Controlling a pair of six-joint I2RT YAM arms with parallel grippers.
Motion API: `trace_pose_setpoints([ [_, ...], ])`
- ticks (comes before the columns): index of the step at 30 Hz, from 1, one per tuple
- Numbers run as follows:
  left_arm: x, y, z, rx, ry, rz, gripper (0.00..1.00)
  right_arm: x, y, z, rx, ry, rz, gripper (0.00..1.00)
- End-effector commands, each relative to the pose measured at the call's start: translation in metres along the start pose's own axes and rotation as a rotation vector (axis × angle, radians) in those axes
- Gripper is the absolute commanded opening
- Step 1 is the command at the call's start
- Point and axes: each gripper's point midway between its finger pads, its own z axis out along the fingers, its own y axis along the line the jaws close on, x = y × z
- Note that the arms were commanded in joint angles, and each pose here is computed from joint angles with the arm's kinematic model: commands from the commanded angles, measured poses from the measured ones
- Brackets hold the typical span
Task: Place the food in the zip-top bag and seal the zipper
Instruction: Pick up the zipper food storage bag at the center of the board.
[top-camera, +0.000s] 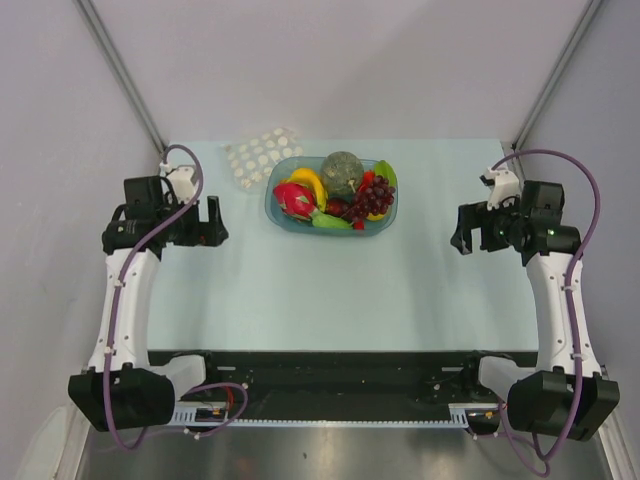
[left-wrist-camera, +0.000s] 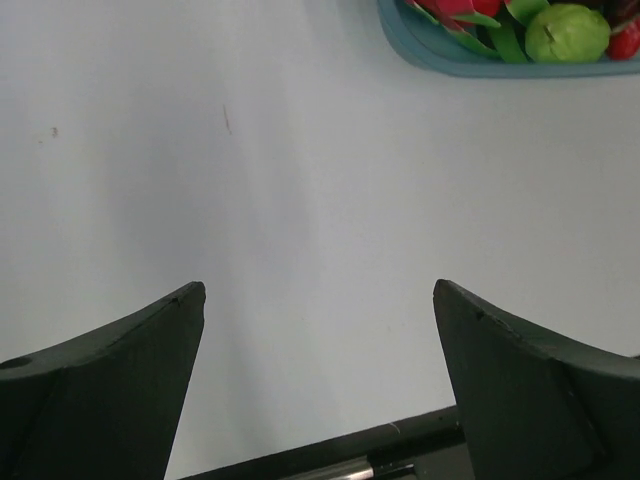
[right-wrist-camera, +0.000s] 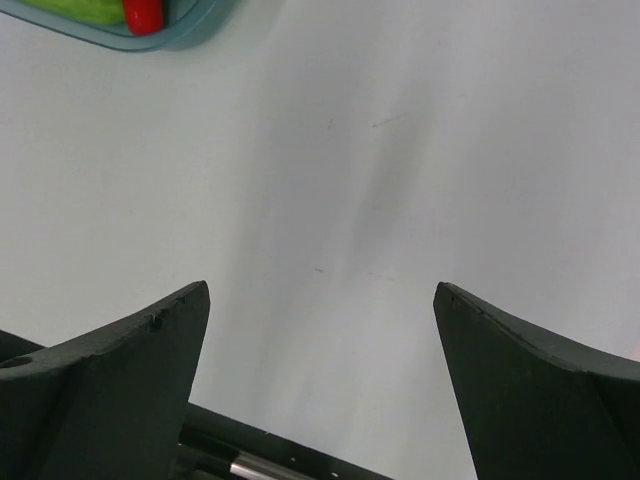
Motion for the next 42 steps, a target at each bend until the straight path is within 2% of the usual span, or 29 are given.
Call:
trace_pose_setpoints([
  [1,-0.051,0.021,-0.003,-0.123,-0.165,-0.067,1.0,-0.004,0.002,-0.002,0.006,0.01,0.071,1.0],
  [6,-0.081,0.036,0.005,-0.167,-0.214,-0.013,1.0,-0.005,0.004,0.004,-0.005,0.003,0.11,1.0],
  [9,-0.096,0.044,0.025,-0.156,-0.195,0.023,1.0,-0.002,0.002,0.01,-0.001,0.013,0.131,1.0],
  [15,-0.11,0.054,0.107,-0.058,-0.107,-0.151,1.0,-0.005,-0.004,0.014,-0.002,0.019,0.16,1.0],
  [20,-0.131,0.05,0.169,0.076,-0.165,-0.26,1.0,-0.008,-0.011,0.017,0.015,0.018,0.171,1.0],
  [21,-0.124,0.044,0.187,0.135,-0.14,-0.31,1.0,-0.007,-0.011,0.019,0.007,0.029,0.177,1.0],
  [23,-0.133,0.043,0.203,0.181,-0.196,-0.325,1.0,-0.008,-0.011,0.019,0.002,0.031,0.184,1.0],
  [24,-0.126,0.043,0.218,0.205,-0.181,-0.364,1.0,-0.007,-0.013,0.021,0.0,0.036,0.19,1.0],
  [25,-0.133,0.044,0.224,0.217,-0.224,-0.356,1.0,-0.007,-0.013,0.022,0.0,0.039,0.19,1.0],
  [29,-0.137,0.056,0.256,0.241,-0.266,-0.382,1.0,-0.004,-0.018,0.026,0.003,0.063,0.193,1.0],
  [36,-0.135,0.088,0.315,0.245,-0.256,-0.525,1.0,0.0,-0.028,0.037,0.017,0.107,0.182,1.0],
  [37,-0.148,0.091,0.316,0.26,-0.282,-0.529,1.0,-0.001,-0.029,0.037,0.017,0.107,0.182,1.0],
  [39,-0.143,0.089,0.328,0.308,-0.266,-0.584,1.0,-0.009,-0.027,0.037,0.002,0.091,0.176,1.0],
  [42,-0.155,0.086,0.329,0.367,-0.32,-0.578,0.91,-0.02,-0.023,0.034,-0.013,0.05,0.158,1.0],
])
